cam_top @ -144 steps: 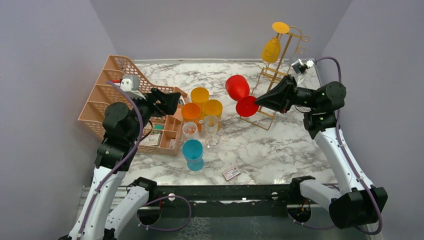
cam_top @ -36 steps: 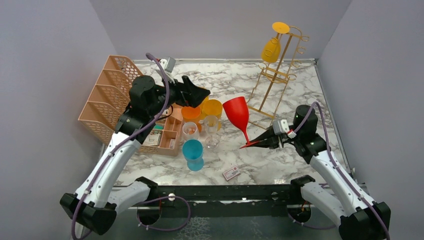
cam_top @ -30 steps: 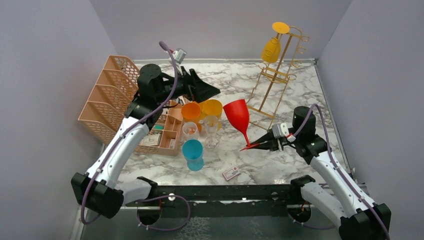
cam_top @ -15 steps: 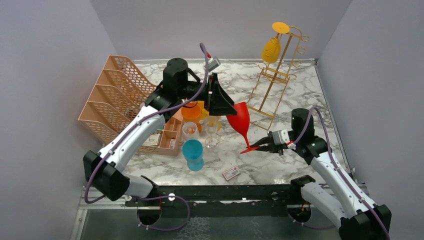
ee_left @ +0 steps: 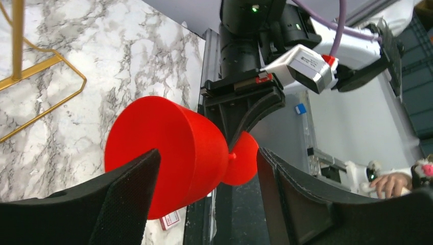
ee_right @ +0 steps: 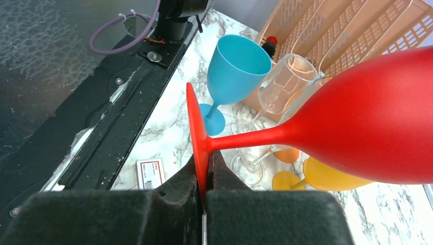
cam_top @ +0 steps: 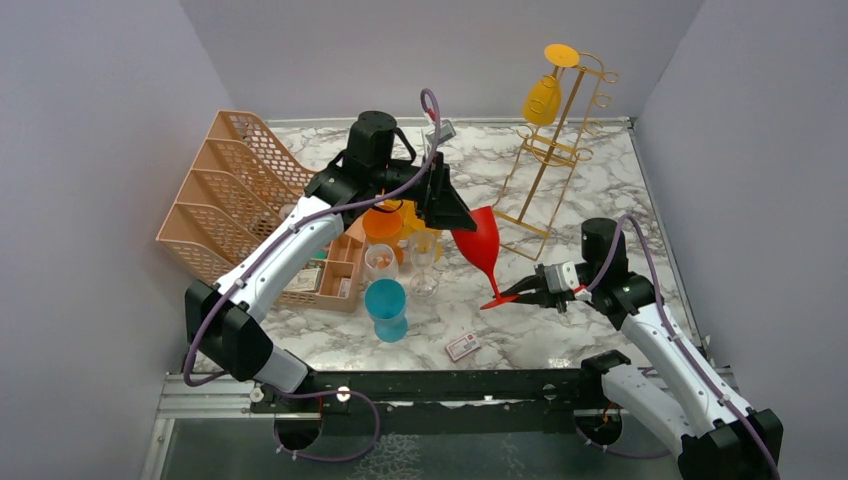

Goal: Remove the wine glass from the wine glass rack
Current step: Place the wine glass at the center of the board.

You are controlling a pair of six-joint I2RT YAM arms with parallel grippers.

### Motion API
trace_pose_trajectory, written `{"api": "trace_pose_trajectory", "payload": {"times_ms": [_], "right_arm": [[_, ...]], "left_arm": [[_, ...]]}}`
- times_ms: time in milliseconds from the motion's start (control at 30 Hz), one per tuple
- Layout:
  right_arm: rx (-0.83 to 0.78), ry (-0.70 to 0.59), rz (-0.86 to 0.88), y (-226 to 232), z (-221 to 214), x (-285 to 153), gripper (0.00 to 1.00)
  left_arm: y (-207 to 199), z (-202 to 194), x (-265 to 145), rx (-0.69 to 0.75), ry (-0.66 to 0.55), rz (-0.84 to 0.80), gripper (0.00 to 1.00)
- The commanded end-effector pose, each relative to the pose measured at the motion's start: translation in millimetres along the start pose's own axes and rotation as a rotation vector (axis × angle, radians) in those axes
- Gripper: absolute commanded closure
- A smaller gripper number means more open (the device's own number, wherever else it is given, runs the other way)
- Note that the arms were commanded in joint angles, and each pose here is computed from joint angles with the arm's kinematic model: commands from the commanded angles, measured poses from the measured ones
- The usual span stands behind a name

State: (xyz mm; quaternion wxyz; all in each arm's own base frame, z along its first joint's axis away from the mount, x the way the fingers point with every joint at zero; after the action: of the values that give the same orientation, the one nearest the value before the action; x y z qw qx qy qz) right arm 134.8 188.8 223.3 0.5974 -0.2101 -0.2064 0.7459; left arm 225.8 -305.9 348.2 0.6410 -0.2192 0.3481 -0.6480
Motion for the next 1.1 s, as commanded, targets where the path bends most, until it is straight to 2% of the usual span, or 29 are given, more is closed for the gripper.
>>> {"api": "trace_pose_trajectory", "payload": {"times_ms": [0,67,233,267,333,367,400,667,1067], "right_arm": [[-0.029,0.011,-0.004,-3.7,2.2,0.1,0.99],[-0.027,0.011,-0.004,-3.7,1.6,0.2,0.99],[-0.016,0.024,-0.01,-3.1,-0.7,-0.3,0.99],[-0.018,0.027,-0.012,-3.3,-1.1,-0.4,0.99],[-0.015,0.03,-0.015,-3.3,-2.3,-0.5,0.99],[-0.016,0.033,-0.018,-3.9,-2.7,-0.7,0.99],[-0.013,0.035,-0.019,-3.8,-3.4,-0.7,0.99],[-0.018,0.05,-0.029,-5.7,-2.4,-1.7,0.84],[0.002,0.04,-0.01,1.9,14.9,-3.3,0.54]], "left_arm": [[-30.0,-11.9,8.1,0.086,0.083,-0.126,0.32],[-37.8,-20.3,14.3,0.099,0.118,-0.165,0.4],[-44.3,-23.8,11.5,0.138,0.116,-0.168,0.64],[-45.7,-23.9,10.8,0.141,0.115,-0.17,0.71],[-47.5,-23.9,9.6,0.146,0.113,-0.169,0.91],[-48.6,-23.8,8.6,0.154,0.109,-0.166,0.98],[-48.8,-23.8,8.0,0.159,0.104,-0.16,1.0],[-53.9,-20.5,3.7,0.192,0.078,-0.133,1.0],[-62.1,-20.3,-6.3,0.261,0.07,-0.09,1.0]]}}
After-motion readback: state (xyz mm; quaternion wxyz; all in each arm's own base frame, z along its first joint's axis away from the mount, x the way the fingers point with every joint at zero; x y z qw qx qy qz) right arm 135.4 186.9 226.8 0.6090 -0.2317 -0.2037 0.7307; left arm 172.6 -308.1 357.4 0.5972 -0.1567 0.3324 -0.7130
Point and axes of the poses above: each gripper's point midway between its finger pads, its own x axis out along the fingers, its own y axis along the line the jaws close on, z = x × y, the point moved 3 cm from there along -x, back along the fingers, and after that the axes turned 10 degrees about -x, right-handed, at the moved point
